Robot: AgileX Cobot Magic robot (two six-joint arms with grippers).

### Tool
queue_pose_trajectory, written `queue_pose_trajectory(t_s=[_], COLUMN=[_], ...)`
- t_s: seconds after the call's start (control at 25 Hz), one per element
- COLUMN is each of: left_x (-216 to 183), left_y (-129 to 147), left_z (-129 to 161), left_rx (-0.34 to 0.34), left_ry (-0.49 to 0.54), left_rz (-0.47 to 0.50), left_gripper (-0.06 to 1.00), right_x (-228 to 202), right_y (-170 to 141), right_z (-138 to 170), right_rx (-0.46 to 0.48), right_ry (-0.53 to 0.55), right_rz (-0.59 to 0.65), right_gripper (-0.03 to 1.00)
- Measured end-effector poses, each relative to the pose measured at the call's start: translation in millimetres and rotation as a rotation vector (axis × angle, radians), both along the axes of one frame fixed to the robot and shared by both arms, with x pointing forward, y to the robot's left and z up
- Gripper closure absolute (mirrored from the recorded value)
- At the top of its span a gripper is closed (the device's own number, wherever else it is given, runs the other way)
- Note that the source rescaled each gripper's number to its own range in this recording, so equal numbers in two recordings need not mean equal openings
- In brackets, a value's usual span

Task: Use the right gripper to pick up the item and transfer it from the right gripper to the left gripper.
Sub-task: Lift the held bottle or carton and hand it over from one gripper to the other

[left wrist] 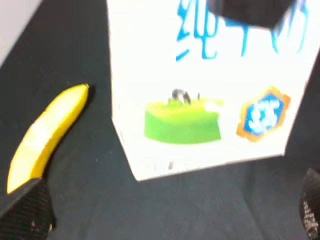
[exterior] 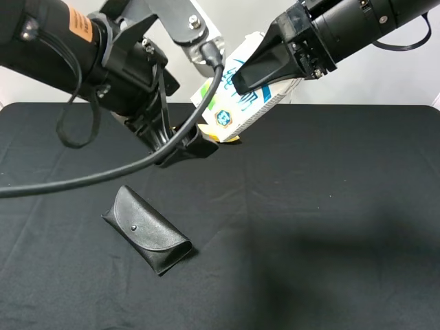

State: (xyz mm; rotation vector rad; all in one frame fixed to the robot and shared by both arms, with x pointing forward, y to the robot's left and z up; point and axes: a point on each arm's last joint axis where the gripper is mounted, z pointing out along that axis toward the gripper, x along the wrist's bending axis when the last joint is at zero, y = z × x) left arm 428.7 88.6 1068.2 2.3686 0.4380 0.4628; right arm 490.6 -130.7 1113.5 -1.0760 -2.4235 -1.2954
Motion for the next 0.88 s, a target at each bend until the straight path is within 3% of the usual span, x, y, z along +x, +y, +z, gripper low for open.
queue_pose_trajectory(t_s=[0.24,0.52,0.88], left_x=[2.1,-0.3,11.2], left_y=[-4.2,-27.0,-39.8], left_z=[-3.5,-19.0,-23.4], left_rx=[0.007,0.019,-0.061], left_ry=[0.001,-0.019,-0.1], left_rz=[-0.005,-0.067,-0.055], left_gripper=[-0.06,-0.06,-0.06], right_x=[0.0,0.0,0.1], right_y=[0.8,1.0,1.1], right_z=[1.2,1.4,1.5], right_rx=[0.02,0.028,0.031], right_ry=[0.021,0.043,0.047], right_rz=[-0.016,-0.032,-0.036], right_gripper=[0.92,0.92,0.92])
